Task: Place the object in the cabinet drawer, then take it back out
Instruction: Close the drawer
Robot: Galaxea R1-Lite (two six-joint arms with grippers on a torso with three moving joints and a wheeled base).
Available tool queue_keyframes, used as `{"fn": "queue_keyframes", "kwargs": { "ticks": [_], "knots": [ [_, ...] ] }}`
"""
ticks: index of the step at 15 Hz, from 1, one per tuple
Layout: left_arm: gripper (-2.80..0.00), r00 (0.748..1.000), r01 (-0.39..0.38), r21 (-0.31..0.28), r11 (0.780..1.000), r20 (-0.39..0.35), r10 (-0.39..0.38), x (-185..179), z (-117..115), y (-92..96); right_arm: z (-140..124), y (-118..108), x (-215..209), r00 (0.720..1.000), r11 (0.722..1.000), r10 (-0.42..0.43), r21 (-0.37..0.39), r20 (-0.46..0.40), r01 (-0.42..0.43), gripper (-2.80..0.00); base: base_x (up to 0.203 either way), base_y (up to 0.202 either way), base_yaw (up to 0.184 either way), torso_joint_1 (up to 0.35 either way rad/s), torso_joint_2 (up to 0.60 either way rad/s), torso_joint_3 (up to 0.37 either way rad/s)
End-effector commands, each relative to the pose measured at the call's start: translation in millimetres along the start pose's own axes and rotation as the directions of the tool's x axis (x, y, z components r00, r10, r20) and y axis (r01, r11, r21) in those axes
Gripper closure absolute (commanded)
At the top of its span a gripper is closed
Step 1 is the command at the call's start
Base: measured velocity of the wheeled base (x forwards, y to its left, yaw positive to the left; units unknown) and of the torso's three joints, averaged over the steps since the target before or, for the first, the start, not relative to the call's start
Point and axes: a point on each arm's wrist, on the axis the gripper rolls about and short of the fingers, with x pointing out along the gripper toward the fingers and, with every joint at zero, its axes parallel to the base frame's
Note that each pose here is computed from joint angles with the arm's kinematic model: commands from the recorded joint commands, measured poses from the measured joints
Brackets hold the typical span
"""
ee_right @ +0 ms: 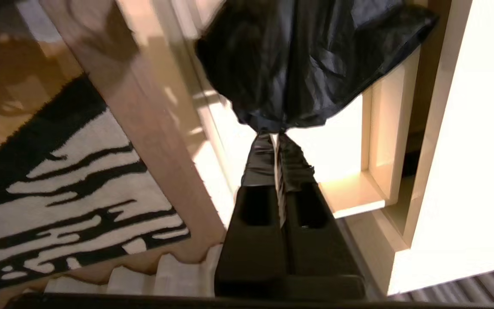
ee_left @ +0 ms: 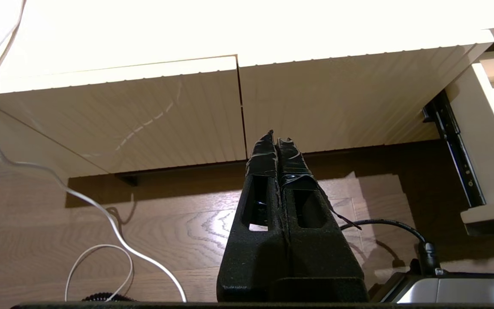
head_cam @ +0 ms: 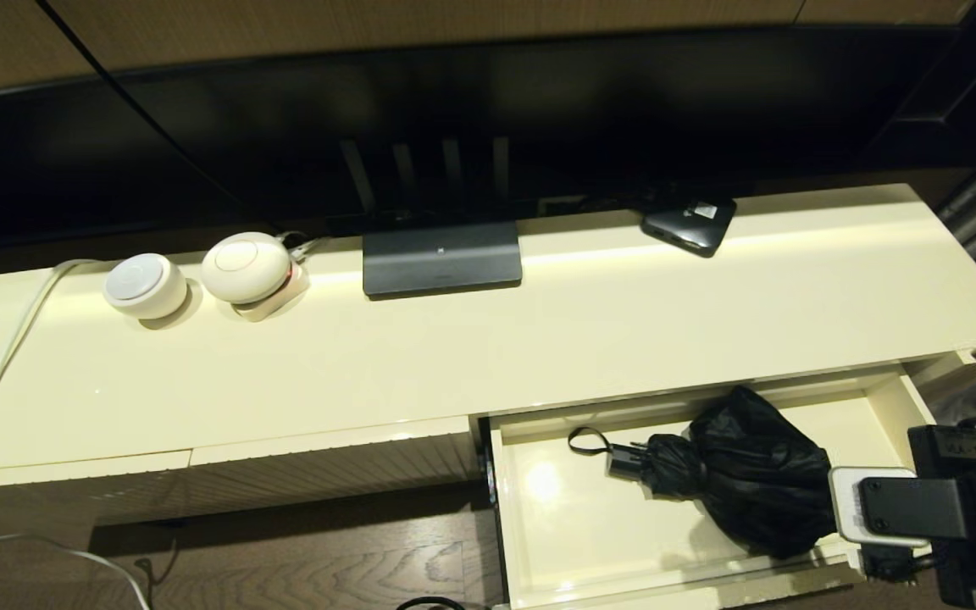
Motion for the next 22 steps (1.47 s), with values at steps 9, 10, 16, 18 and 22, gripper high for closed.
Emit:
{"fn": "queue_keyframes", "kwargs": {
  "ticks": [9, 10, 16, 18, 22],
  "knots": [
    [0.0, 1.0, -0.001, 0.0, 1.0, -0.004, 0.001, 0.3, -0.8, 0.0, 5.6, 44.8, -5.9, 0.968, 0.968, 0.197, -0.187, 0.158, -0.166, 0.0, 0.0, 0.0, 0.0, 0.0, 0.0, 0.0],
    [0.0, 1.0, -0.001, 0.0, 1.0, -0.003, 0.001, 0.3, -0.7, 0.0, 6.8, 53.1, -0.4, 0.957, 0.954, 0.247, -0.214, 0.154, -0.212, 0.0, 0.0, 0.0, 0.0, 0.0, 0.0, 0.0],
    [0.0, 1.0, -0.001, 0.0, 1.0, -0.002, 0.001, 0.2, -0.7, 0.0, 1.0, 77.5, 20.4, 0.904, 0.894, 0.412, -0.243, 0.112, -0.377, 0.0, 0.0, 0.0, 0.0, 0.0, 0.0, 0.0],
    [0.0, 1.0, -0.001, 0.0, 1.0, -0.003, 0.001, 0.3, -0.7, 0.0, 0.4, 79.6, 23.8, 0.896, 0.885, 0.432, -0.241, 0.105, -0.399, 0.0, 0.0, 0.0, 0.0, 0.0, 0.0, 0.0],
    [0.0, 1.0, -0.001, 0.0, 1.0, -0.002, 0.001, 0.2, -0.8, 0.0, 0.6, 84.7, 41.3, 0.866, 0.85, 0.498, -0.224, 0.05, -0.476, 0.0, 0.0, 0.0, 0.0, 0.0, 0.0, 0.0]
  ]
}}
